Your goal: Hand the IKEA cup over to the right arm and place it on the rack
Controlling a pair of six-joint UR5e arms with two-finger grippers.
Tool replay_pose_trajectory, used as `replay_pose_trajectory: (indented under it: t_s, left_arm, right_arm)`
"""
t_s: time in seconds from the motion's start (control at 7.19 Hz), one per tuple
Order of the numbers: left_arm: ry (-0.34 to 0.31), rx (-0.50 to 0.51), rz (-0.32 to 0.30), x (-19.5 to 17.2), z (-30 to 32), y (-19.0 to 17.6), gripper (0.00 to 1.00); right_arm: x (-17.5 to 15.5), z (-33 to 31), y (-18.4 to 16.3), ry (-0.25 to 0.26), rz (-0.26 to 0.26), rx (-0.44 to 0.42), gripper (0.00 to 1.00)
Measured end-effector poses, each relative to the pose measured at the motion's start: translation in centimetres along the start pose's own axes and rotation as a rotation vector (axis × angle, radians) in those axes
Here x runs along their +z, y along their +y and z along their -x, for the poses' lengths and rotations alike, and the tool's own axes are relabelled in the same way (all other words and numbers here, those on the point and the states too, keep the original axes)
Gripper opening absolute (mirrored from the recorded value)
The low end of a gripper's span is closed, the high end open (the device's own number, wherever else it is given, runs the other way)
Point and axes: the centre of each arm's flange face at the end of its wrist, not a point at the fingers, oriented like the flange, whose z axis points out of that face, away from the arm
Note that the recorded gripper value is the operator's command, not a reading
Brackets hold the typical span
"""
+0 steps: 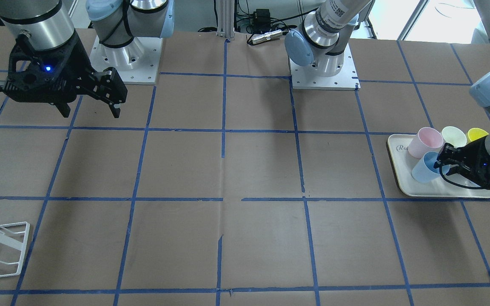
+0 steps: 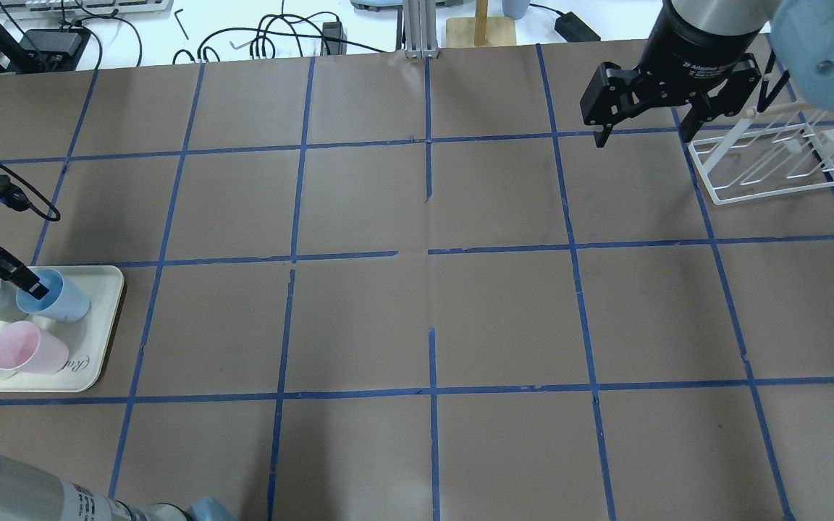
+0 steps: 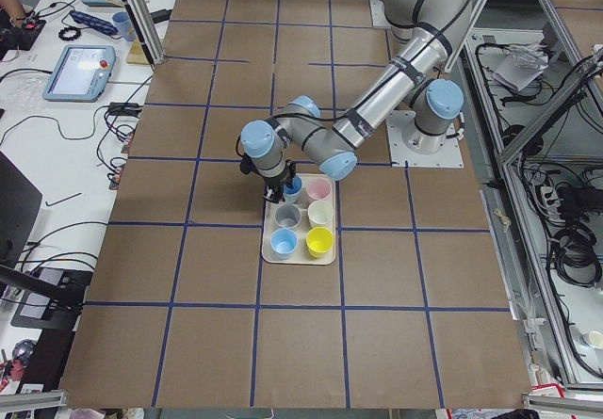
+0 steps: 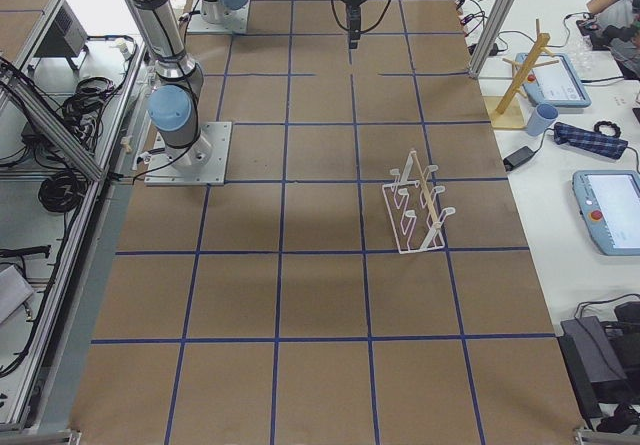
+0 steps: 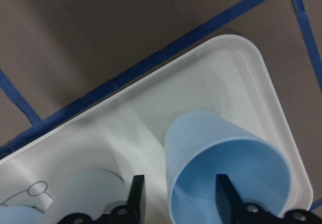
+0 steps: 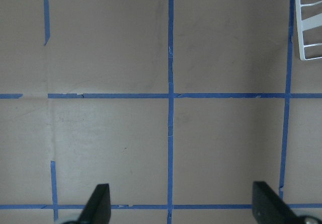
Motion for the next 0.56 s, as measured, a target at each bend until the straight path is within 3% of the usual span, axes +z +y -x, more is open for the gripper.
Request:
replay_pose_trajectory:
  t_s: [0.28,0.56]
  left_arm:
    - [0.020,0.000,0.006,0.0,-0.1,0.0,0.00]
    - [0.039,-0.025,-0.002,-2.3,-0.7,-0.2,0.00]
  right_arm:
    - [0.0,0.0,0.0,0.000,0.000,0.000,1.00]
    - [0.0,0.0,0.0,0.000,0.001,0.000,1.00]
